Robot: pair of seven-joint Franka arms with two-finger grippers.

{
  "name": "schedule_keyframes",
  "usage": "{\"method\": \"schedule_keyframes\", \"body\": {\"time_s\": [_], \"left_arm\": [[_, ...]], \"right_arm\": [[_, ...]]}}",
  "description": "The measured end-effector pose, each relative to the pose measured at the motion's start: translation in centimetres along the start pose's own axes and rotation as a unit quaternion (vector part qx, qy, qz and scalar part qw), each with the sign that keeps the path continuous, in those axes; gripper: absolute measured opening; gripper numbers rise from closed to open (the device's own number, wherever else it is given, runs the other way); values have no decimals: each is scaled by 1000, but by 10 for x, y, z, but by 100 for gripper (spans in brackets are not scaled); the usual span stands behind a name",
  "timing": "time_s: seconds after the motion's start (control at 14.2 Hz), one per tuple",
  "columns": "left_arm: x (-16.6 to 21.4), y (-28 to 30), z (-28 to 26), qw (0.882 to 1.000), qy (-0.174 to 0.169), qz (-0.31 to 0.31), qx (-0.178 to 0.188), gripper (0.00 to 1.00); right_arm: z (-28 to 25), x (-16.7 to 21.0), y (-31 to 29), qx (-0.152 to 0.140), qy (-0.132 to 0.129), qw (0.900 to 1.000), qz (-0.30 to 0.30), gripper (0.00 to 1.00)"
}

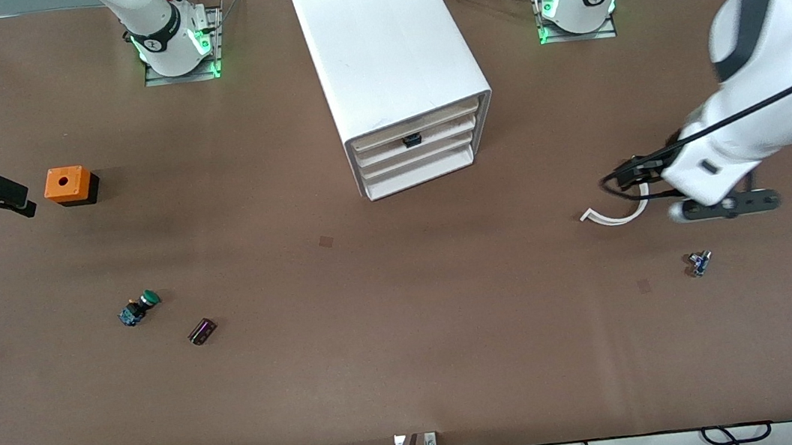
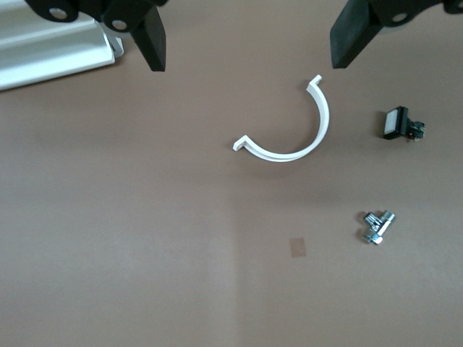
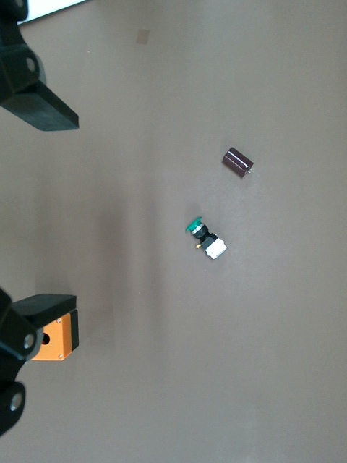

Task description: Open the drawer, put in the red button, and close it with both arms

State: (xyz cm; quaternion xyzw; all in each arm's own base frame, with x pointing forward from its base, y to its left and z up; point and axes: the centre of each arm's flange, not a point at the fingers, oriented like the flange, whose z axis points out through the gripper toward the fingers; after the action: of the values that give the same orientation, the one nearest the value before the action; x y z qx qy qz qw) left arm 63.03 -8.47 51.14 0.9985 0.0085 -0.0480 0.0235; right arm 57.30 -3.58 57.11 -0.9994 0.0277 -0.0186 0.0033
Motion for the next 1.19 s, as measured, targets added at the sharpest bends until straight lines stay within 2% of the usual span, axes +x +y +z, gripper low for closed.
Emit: {"method": "schedule_keyframes", "body": {"time_s": [0.07, 0.28, 0.42, 0.56, 0.77, 1.19], "left_arm": [[-4, -14, -13, 1000, 6, 18, -5, 100], [-27, -35, -45, 994, 24, 101, 15, 100], [-50, -42, -61, 991, 30, 129, 24, 100], [-68, -52, -71, 991, 39, 126, 27, 100], [-77, -62, -79, 990, 75, 119, 29, 100], [-79, -65, -76, 990, 74, 119, 29, 100]], "right_arm": [[0, 0, 0, 0, 1, 1000, 0, 100], [-3, 1, -1, 0, 6, 1000, 0, 100], [-3, 2, -2, 0, 6, 1000, -2, 100], [0, 3, -7, 0, 4, 1000, -6, 100], [0, 3, -11, 0, 3, 1000, -10, 100], [0, 3, -11, 0, 4, 1000, -10, 100]]}}
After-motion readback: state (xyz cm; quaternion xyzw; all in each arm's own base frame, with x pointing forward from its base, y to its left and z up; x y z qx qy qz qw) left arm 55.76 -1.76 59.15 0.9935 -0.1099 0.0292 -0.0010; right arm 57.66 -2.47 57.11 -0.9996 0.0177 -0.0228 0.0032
